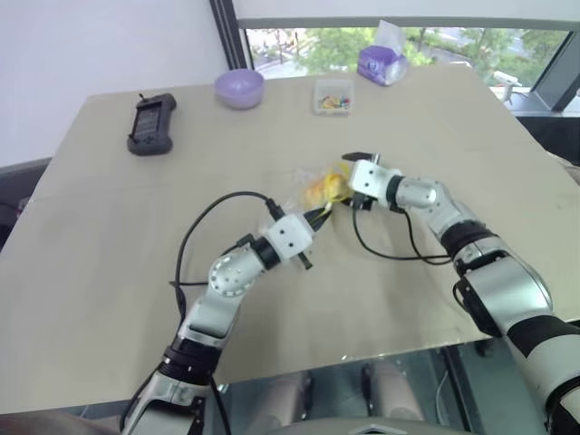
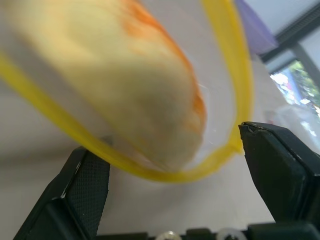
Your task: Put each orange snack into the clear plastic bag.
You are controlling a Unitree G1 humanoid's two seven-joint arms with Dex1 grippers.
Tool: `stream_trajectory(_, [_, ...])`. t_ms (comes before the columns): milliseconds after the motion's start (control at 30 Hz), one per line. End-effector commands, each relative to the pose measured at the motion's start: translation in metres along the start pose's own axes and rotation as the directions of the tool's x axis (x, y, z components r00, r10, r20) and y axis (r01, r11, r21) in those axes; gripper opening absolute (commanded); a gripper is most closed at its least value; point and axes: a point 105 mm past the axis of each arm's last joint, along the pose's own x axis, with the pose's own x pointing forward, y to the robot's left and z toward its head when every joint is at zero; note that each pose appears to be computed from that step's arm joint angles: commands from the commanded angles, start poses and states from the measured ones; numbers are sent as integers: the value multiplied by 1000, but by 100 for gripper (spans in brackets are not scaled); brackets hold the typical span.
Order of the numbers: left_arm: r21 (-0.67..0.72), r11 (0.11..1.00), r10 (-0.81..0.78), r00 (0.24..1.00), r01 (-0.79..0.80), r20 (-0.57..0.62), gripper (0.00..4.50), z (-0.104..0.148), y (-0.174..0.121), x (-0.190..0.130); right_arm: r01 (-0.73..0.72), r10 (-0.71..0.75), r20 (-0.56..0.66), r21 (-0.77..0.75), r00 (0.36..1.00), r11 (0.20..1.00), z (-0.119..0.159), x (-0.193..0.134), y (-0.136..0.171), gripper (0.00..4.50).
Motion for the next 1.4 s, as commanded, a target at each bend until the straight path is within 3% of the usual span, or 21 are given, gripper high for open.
stream_trajectory(33, [14,1000,12,999,-12,35,0,10,2,0,117,-117,1,7,993,993,5,-2,-28,439])
stream_trajectory(267, [12,1000,10,999,-11,34,0,9,0,0,105,-105,-1,-12,994,994,5,-1,-28,439])
stream_trajectory(567, [14,1000,4,999,-5,36,0,10,0,1,-36,28,-28,-320,999,947,11,8,-6,439])
stream_trajectory(600, [13,1000,4,999,-5,37,0,10,0,1,-37,27,-34,-328,999,944,10,8,-6,401])
stream_trajectory(633, [13,1000,4,999,-5,37,0,10,0,1,-36,23,-41,-331,999,943,9,7,-6,401])
stream_trajectory(767, [12,1000,7,999,-7,36,0,11,0,0,-34,15,-59,-330,998,943,4,6,-6,243])
stream_trajectory(933, [9,1000,11,999,-11,34,0,10,0,0,-38,17,-67,-334,998,942,1,5,-4,3])
stream_trajectory(1200, [24,999,21,999,-21,35,0,11,6,-1,-37,5,-90,-360,996,932,-7,-6,-16,3])
stream_trajectory(1400, [-62,987,151,984,-146,94,0,35,54,-3,-101,69,-113,-312,991,945,-13,-46,-51,3])
